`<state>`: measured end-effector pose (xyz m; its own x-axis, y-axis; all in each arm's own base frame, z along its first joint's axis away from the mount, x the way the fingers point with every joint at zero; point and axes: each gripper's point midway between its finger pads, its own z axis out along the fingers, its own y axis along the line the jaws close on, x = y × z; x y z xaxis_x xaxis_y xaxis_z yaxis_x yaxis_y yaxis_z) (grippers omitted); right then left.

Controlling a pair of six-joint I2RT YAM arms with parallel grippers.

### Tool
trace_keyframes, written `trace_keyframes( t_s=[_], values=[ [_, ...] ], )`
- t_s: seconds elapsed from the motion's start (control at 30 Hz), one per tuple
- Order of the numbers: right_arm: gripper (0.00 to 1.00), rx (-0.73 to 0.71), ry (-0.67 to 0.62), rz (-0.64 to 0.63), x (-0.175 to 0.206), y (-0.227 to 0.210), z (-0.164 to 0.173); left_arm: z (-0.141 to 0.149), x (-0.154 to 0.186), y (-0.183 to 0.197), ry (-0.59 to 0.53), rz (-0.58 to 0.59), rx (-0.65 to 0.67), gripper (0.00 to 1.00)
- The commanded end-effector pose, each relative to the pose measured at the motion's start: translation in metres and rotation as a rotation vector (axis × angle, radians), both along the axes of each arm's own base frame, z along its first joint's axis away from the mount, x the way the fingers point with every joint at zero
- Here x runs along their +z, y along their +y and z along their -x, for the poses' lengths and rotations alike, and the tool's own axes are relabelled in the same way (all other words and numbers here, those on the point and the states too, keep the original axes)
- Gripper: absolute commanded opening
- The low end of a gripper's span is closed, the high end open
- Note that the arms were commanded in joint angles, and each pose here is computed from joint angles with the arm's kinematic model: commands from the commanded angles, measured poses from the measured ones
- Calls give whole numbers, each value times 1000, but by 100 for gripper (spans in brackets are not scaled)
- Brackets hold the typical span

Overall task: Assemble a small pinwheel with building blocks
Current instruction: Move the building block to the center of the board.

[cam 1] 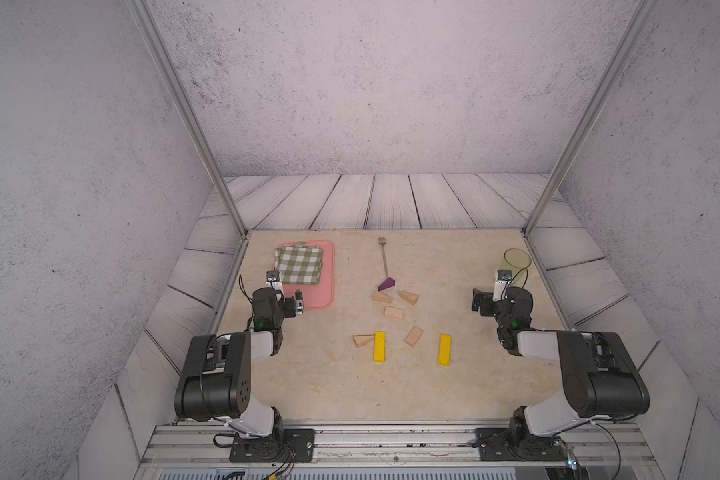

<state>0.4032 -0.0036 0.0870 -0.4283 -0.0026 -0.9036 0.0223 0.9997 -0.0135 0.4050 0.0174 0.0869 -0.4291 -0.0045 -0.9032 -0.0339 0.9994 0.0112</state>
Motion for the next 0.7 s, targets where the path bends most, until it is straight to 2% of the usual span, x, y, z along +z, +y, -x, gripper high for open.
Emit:
trace_keyframes(
  t_s=[0.0,0.67],
  values=[
    [99,-10,8,6,-2,-2,-1,-4,8,-2,-22,-7,-8,98],
    [99,-10,9,7,-2,-3,-1,-2,8,-2,-29,-6,-8,98]
  ],
)
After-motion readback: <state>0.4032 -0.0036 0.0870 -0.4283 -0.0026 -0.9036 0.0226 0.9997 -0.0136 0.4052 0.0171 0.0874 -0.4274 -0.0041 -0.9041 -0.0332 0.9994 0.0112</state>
